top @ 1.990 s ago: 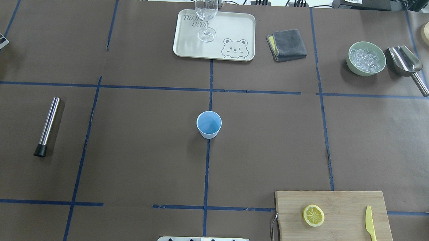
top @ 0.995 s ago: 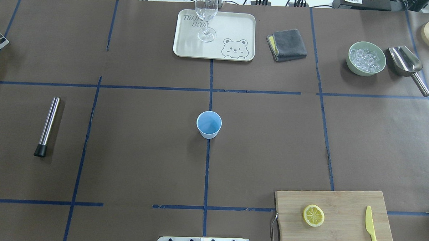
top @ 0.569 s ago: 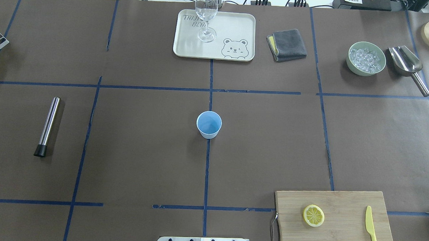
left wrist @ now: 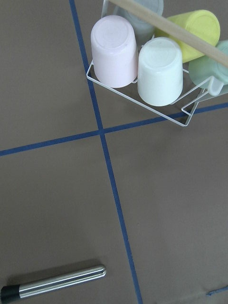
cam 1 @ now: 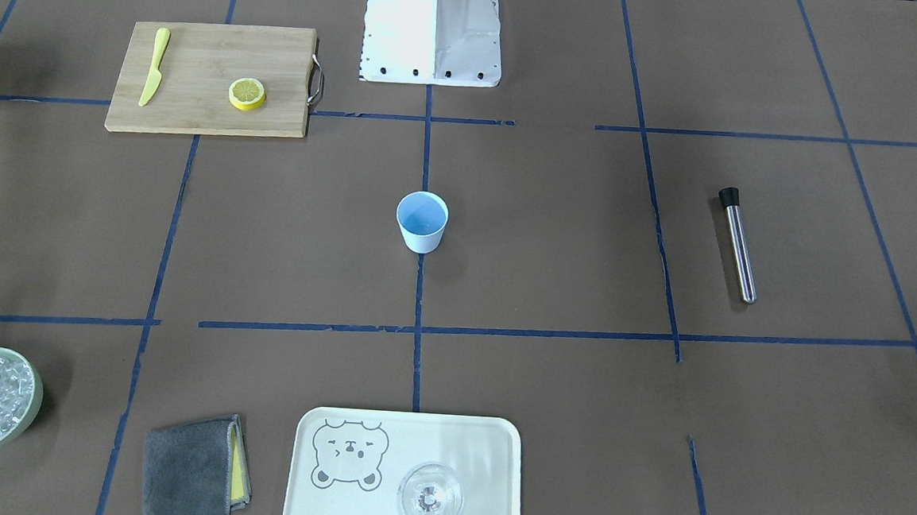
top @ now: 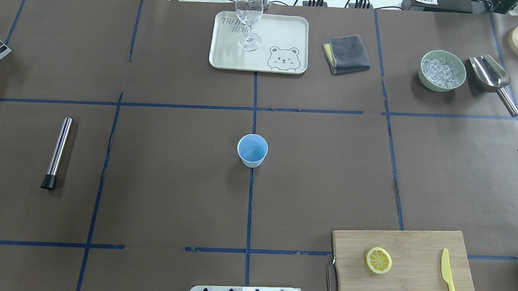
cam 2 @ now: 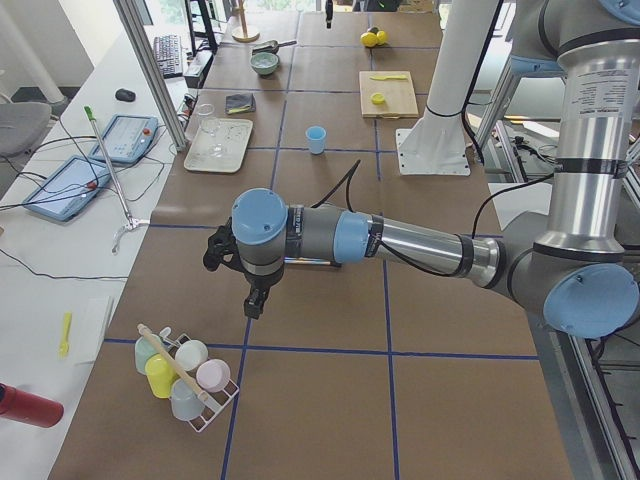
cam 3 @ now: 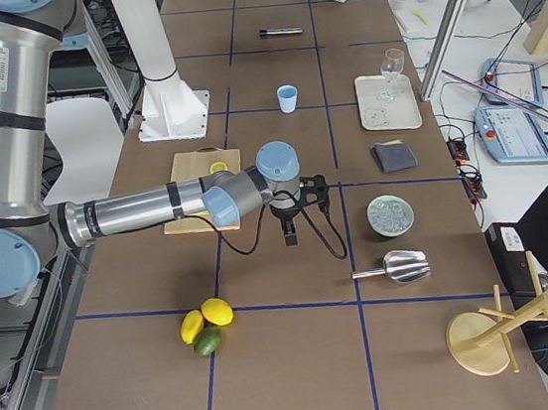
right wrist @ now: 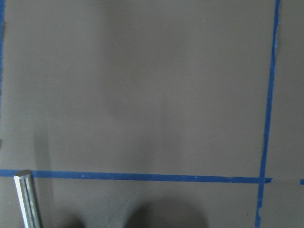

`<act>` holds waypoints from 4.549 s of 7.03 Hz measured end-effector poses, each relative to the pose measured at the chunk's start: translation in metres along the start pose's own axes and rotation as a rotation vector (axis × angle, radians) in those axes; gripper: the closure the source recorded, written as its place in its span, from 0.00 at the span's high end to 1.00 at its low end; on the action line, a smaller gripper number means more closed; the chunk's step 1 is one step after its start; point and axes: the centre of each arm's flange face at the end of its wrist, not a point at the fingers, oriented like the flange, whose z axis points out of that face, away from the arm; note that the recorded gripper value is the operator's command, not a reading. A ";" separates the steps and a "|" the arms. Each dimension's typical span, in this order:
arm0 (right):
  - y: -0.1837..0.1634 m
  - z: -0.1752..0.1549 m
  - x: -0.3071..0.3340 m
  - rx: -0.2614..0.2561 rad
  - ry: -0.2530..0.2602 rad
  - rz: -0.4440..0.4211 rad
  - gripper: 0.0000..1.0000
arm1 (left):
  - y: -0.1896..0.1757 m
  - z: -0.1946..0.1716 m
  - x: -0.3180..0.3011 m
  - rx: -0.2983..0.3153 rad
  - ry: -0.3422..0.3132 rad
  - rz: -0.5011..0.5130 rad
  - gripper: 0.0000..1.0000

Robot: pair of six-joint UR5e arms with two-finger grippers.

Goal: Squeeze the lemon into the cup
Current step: 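Move the right gripper down toward the lemon slice on the cutting board, then grasp the lemon slice with the right gripper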

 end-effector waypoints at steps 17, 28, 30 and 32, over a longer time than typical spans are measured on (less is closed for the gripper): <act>0.212 0.185 -0.325 -0.006 0.152 0.198 0.81 | 0.000 0.011 0.024 0.025 0.011 0.101 1.00; 0.207 0.158 -0.324 0.004 0.127 0.209 0.25 | 0.003 0.012 0.024 0.022 0.011 0.099 1.00; 0.199 0.141 -0.327 0.018 0.103 0.220 0.25 | 0.003 0.012 0.024 0.023 0.011 0.100 1.00; 0.193 0.133 -0.328 0.030 0.089 0.230 0.25 | 0.004 0.012 0.024 0.023 0.011 0.100 1.00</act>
